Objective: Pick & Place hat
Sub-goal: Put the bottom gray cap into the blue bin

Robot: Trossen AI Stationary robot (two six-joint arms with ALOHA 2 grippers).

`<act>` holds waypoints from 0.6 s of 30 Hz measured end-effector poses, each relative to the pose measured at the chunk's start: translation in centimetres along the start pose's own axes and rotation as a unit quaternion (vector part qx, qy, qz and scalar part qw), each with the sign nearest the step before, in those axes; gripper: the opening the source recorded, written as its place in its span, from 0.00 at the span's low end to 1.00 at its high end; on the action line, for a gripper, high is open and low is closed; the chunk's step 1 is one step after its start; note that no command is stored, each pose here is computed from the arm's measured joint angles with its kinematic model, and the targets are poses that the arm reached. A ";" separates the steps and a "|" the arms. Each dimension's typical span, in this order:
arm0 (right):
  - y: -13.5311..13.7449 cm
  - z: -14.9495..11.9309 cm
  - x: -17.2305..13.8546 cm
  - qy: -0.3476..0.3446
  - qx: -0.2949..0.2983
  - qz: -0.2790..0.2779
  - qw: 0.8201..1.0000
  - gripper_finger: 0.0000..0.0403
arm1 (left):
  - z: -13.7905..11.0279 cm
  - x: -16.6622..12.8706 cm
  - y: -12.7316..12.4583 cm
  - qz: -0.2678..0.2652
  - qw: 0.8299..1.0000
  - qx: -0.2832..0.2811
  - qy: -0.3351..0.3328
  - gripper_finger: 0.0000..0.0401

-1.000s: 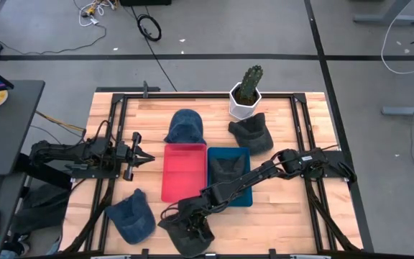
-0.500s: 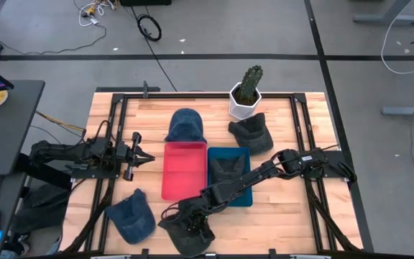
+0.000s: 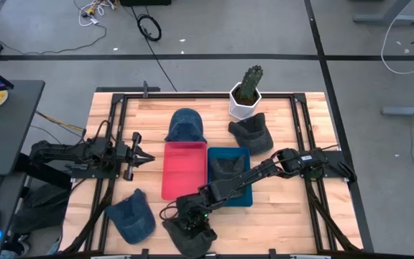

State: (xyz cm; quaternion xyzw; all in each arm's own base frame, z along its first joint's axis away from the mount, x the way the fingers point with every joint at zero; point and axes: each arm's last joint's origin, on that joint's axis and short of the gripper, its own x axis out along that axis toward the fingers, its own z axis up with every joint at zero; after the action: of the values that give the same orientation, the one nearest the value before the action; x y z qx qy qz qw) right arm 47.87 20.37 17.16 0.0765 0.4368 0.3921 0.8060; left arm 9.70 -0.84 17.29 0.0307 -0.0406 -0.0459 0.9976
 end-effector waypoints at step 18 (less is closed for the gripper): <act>6.9 5.4 -6.8 -0.004 -0.027 -0.177 0.984 0.02 | 0.0 0.0 0.0 0.000 1.000 0.000 -0.002 0.08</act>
State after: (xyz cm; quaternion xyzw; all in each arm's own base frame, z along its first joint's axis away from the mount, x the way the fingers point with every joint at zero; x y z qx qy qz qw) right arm 46.00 21.45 28.04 -0.0225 0.4298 0.2544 0.8661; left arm 9.70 -0.83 17.33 0.0306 -0.0424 -0.0455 0.9976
